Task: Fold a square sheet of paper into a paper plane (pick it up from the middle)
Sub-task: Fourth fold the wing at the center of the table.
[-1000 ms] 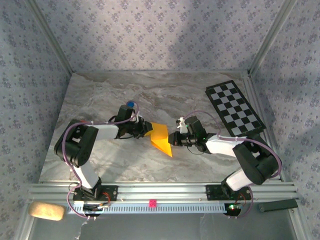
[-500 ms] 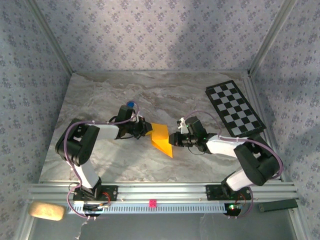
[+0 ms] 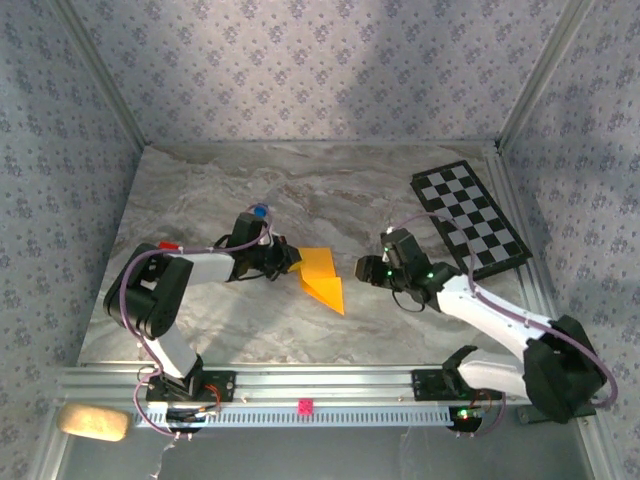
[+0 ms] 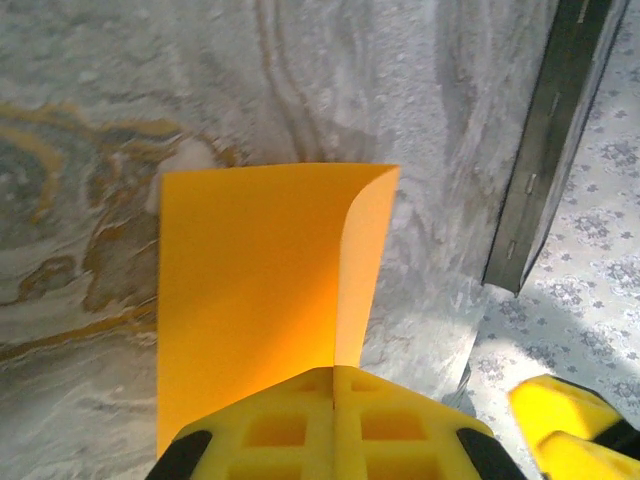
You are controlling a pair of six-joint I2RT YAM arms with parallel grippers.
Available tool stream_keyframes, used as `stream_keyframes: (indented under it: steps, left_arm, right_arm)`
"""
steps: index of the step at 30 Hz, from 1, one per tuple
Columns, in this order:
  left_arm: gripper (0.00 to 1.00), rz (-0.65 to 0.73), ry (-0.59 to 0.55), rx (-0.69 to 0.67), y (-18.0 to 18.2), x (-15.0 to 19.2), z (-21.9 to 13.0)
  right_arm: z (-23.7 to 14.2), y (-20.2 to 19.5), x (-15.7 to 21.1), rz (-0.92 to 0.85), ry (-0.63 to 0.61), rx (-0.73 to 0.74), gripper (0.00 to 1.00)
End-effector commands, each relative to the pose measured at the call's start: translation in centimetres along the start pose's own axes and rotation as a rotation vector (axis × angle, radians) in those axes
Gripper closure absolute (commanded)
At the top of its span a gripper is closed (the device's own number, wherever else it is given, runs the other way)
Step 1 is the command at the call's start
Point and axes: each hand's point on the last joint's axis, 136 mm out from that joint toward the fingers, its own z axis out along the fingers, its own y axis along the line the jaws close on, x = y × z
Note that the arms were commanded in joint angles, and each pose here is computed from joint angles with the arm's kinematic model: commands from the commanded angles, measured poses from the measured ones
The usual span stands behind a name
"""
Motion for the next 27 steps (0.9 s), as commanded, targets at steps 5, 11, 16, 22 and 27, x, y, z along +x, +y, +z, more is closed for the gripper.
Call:
stream_keyframes:
  steps: [5, 11, 16, 22, 27]
  left_arm:
    - [1.00, -0.007, 0.000, -0.010, -1.2, 0.3, -1.1]
    - [1.00, 0.034, -0.029, -0.041, -2.1, -0.7, -1.3]
    - [1.00, 0.021, -0.011, -0.050, -2.3, -0.9, -1.0]
    - [1.00, 0.034, 0.016, -0.053, -2.6, -0.3, -0.7]
    - [1.00, 0.032, 0.021, -0.042, -2.9, -0.3, -0.5]
  right_arm:
    - [-1.8, -0.3, -1.3, -0.155, -0.186, 0.088, 0.53]
    - [-1.7, -0.3, -0.8, -0.149, -0.133, 0.056, 0.52]
    - [-0.7, 3.1, 1.5, -0.494, -0.169, 0.017, 0.51]
    - [2.6, 7.4, 5.1, -0.938, -0.108, 0.087, 0.58]
    - [4.3, 8.7, 5.9, -1.069, -0.149, 0.156, 0.57]
